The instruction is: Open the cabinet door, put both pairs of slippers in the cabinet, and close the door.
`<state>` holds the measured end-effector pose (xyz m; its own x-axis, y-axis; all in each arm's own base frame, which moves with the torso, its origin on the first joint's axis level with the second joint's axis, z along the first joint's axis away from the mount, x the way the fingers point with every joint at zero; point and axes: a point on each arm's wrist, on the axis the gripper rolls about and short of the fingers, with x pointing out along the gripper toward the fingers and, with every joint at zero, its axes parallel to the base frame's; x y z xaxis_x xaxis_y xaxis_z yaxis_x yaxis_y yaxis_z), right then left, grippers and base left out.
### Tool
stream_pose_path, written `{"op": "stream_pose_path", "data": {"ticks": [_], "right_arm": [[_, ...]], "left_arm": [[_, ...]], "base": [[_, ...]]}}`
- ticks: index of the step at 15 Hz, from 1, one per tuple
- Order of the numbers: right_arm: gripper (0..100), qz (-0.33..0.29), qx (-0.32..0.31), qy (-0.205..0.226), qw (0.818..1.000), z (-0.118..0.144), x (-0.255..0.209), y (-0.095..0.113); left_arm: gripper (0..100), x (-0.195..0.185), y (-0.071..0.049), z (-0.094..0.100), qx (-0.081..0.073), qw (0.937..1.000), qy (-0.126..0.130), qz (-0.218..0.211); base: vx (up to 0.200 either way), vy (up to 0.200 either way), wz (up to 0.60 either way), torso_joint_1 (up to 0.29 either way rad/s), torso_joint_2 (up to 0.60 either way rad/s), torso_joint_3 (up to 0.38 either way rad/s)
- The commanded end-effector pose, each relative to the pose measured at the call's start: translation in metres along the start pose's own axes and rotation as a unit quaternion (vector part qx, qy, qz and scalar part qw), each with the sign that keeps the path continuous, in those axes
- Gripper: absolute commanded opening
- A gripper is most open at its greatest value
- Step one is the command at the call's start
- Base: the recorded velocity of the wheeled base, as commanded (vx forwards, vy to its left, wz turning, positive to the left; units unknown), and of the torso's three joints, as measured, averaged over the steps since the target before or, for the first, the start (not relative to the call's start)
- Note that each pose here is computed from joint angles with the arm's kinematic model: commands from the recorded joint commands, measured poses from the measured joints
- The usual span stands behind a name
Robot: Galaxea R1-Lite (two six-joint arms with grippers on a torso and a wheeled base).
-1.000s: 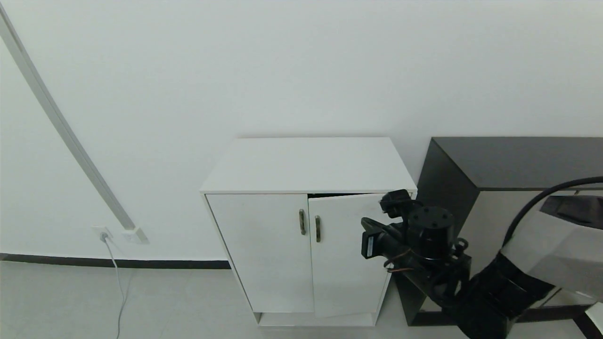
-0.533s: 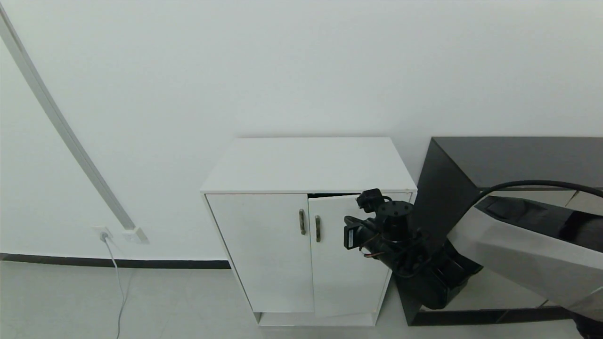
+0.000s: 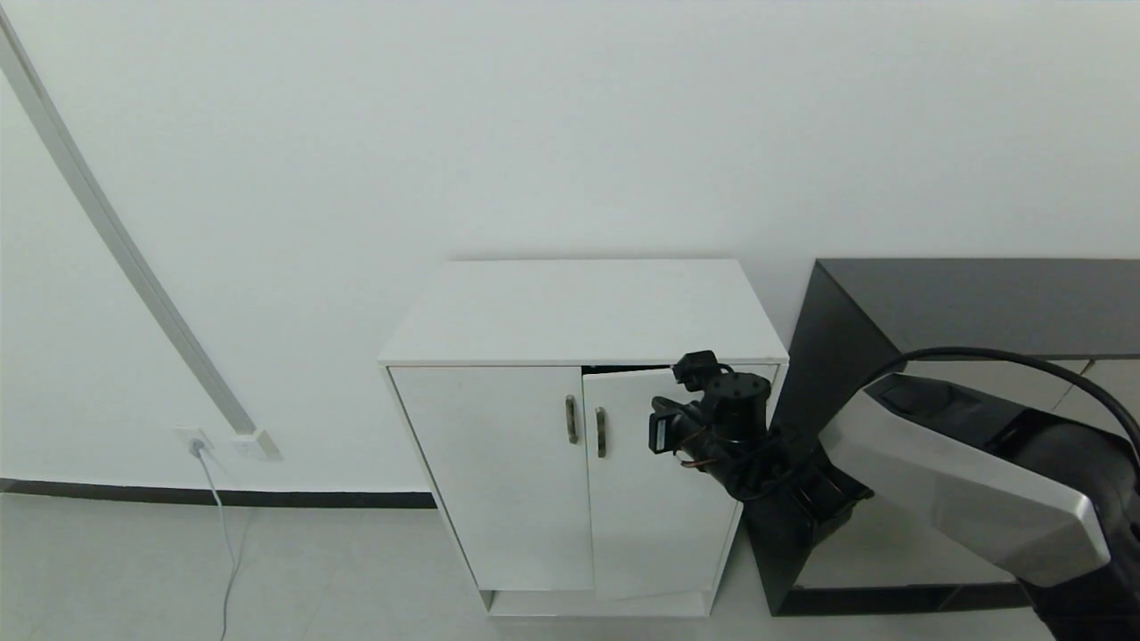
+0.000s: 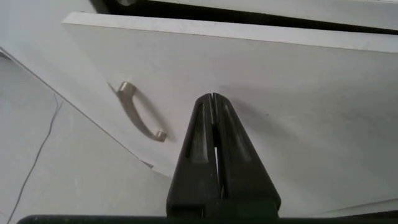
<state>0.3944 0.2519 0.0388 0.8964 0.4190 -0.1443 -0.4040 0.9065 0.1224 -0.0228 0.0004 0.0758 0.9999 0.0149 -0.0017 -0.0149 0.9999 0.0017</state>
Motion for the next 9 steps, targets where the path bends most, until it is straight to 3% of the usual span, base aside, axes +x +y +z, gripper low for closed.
{"op": "stream_pose_path", "data": {"ticks": [1,9], "right_arm": [[0,-0.004,0.001,-0.001,1.000,-0.002,0.007,-0.003],[0,-0.011,0.001,-0.005,1.000,0.002,0.020,-0.008]], "left_arm": [[0,0.000,0.000,0.000,0.000,1.0000,0.000,0.000],[0,0.000,0.000,0.000,0.000,1.0000,0.001,0.000]], "base": [[0.000,0.000,0.00,0.000,0.00,0.000],[0.000,0.000,0.00,0.000,0.00,0.000]]}}
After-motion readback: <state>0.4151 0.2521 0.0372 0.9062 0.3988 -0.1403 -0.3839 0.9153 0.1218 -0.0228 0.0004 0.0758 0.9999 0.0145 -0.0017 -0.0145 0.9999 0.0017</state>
